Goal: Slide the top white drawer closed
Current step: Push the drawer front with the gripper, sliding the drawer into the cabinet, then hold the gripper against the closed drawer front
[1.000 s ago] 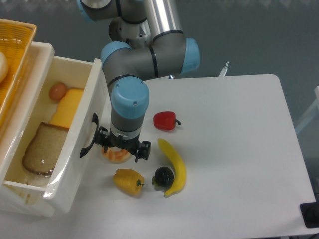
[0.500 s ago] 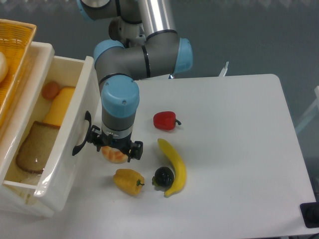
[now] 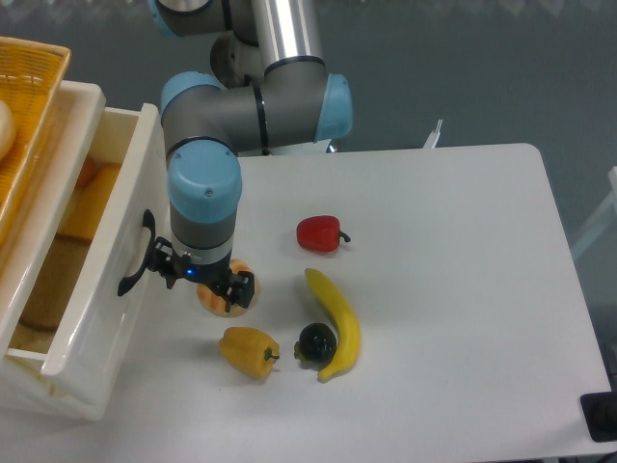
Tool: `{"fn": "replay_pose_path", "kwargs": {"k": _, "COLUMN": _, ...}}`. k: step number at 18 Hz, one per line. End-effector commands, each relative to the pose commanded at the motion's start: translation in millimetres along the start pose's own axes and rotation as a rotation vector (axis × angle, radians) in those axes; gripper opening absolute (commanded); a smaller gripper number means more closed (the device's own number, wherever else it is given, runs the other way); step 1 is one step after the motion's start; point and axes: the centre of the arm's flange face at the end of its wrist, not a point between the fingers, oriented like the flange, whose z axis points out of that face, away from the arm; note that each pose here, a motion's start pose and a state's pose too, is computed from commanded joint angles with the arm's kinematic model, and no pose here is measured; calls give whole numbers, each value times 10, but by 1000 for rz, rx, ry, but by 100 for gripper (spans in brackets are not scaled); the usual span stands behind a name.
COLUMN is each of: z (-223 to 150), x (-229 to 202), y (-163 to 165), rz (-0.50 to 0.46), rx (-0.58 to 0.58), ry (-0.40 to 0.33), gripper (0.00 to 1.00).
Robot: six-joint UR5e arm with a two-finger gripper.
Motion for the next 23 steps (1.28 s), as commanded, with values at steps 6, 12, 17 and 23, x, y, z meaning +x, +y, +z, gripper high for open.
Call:
{"fn": "replay_pose_path", "kwargs": {"k": 6, "z": 5, "x": 162, "y": -59, "rz": 39, "rx": 1, "ry": -1, "gripper": 100}}
{"fn": "replay_pose_path", "kwargs": {"k": 12, "z": 22, "x": 252, "y": -89, "rz": 62, "rx": -1, "ry": 0, "gripper": 100}}
{"fn": "replay_pose_path", "kwargs": {"k": 17, "z": 22, "x": 262, "y": -93, "rz": 64, "rx": 1, "ry": 1, "gripper": 100}}
{"fn": "replay_pose_path", "kwargs": {"k": 23, "z": 43, "x": 326, "y": -109, "rz": 72, "rx": -3, "ry": 4, "gripper": 100}}
